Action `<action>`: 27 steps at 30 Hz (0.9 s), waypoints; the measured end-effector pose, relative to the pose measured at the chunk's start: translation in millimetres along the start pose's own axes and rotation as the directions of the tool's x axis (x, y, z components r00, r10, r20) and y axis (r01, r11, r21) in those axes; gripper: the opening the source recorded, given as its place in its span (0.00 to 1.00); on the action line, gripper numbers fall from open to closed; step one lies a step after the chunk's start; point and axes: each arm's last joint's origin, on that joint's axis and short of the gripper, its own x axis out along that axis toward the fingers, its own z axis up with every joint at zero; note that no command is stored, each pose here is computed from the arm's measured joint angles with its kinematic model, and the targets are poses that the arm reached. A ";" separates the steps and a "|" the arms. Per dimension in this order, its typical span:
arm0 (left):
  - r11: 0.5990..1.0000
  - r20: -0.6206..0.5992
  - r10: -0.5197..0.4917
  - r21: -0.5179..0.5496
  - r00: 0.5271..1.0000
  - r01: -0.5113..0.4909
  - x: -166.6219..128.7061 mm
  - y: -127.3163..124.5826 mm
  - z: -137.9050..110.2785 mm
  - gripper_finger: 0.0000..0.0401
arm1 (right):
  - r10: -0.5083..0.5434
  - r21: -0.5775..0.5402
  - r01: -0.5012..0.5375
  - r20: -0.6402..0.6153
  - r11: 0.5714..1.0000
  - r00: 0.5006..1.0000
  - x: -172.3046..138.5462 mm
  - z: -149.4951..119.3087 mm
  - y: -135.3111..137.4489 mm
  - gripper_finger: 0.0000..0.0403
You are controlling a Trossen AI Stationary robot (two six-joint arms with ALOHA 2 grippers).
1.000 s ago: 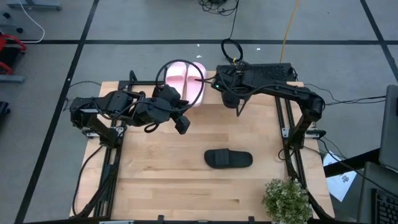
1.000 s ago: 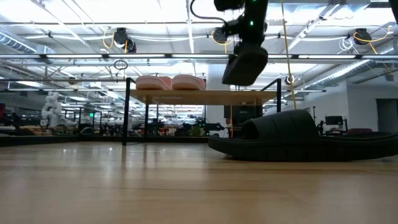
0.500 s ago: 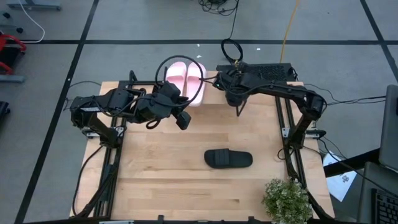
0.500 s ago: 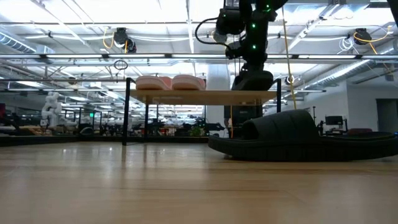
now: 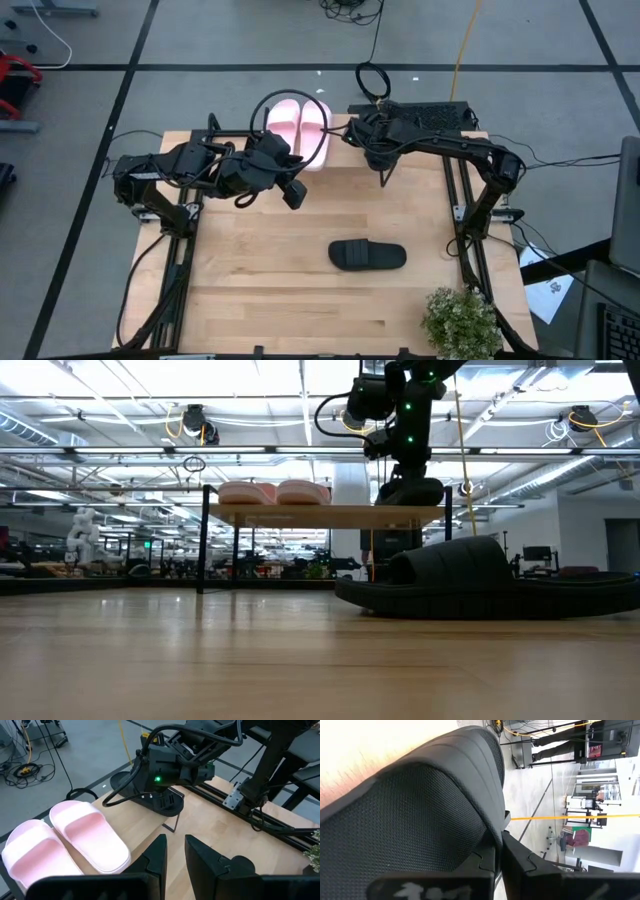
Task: Pick and place slides into the shelf
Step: Put the top black slides on the shelf
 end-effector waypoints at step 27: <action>1.000 0.000 -0.001 0.007 1.000 0.001 -0.1 0.1 0.0 0.16 | 0.057 -0.001 -0.057 -0.021 0.998 0.998 -0.7 -4.3 2.6 0.05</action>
